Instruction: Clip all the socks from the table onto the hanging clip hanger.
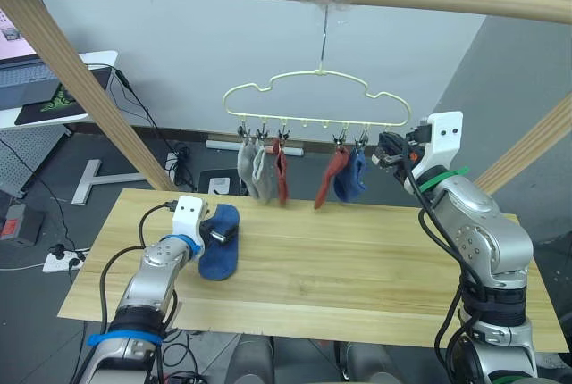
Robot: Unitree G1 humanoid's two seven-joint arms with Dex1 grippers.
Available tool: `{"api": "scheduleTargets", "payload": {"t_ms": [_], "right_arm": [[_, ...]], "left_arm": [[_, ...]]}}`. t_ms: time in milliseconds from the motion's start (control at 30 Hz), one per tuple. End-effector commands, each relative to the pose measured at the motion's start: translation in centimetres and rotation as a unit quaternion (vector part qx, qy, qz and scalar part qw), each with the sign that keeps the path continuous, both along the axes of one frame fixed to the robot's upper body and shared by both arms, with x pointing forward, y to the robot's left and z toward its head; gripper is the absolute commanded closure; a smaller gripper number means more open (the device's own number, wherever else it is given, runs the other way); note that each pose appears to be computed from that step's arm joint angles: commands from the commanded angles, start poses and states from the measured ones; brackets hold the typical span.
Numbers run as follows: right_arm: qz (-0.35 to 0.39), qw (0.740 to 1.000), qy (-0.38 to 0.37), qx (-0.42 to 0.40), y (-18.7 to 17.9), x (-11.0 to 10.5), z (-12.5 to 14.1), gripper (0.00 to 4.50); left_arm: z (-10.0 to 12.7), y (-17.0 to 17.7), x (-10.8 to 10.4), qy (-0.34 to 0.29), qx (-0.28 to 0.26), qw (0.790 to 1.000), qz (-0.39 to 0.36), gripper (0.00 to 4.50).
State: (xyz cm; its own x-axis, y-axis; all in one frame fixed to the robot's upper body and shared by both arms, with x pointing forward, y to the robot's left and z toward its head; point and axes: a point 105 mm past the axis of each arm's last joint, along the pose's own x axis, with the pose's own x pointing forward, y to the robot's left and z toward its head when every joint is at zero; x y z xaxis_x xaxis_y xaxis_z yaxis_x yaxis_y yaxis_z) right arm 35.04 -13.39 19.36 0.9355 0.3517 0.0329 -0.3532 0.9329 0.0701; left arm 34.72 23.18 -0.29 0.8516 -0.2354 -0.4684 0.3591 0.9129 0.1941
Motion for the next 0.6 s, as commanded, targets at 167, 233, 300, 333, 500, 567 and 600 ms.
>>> {"api": "scheduleTargets", "payload": {"t_ms": [167, 233, 300, 333, 500, 567, 600], "right_arm": [[-0.005, 1.000, -0.015, -0.003, -0.5, -0.6, 1.1, 4.50], [-0.006, 1.000, -0.016, -0.004, -0.6, -0.6, 1.2, 4.50], [-0.007, 1.000, -0.016, -0.001, -0.7, -0.6, 1.4, 4.50], [-0.008, 1.000, -0.017, 0.001, -0.8, -0.5, 1.5, 4.50], [-0.006, 1.000, -0.011, 0.017, -1.3, -0.3, 2.3, 4.50], [-0.007, 1.000, -0.003, 0.027, -1.4, -0.2, 2.4, 4.50], [-0.011, 0.999, 0.010, 0.043, -1.6, -0.1, 2.5, 4.50]], "left_arm": [[-3.6, 0.1, -2.1, 0.097, -0.061, 0.993, 0.012, 0.92], [-3.6, -0.3, -2.3, 0.099, -0.072, 0.992, 0.005, 1.50], [-3.4, -0.8, -2.4, 0.100, -0.082, 0.992, -0.006, 2.08], [-3.2, -1.5, -2.5, 0.100, -0.098, 0.990, -0.015, 2.39], [-0.4, -6.3, -2.3, 0.063, -0.160, 0.981, -0.092, 3.77], [0.6, -7.9, -2.6, 0.055, -0.170, 0.976, -0.123, 4.39], [1.5, -9.3, -2.8, 0.043, -0.175, 0.971, -0.157, 4.48]]}}
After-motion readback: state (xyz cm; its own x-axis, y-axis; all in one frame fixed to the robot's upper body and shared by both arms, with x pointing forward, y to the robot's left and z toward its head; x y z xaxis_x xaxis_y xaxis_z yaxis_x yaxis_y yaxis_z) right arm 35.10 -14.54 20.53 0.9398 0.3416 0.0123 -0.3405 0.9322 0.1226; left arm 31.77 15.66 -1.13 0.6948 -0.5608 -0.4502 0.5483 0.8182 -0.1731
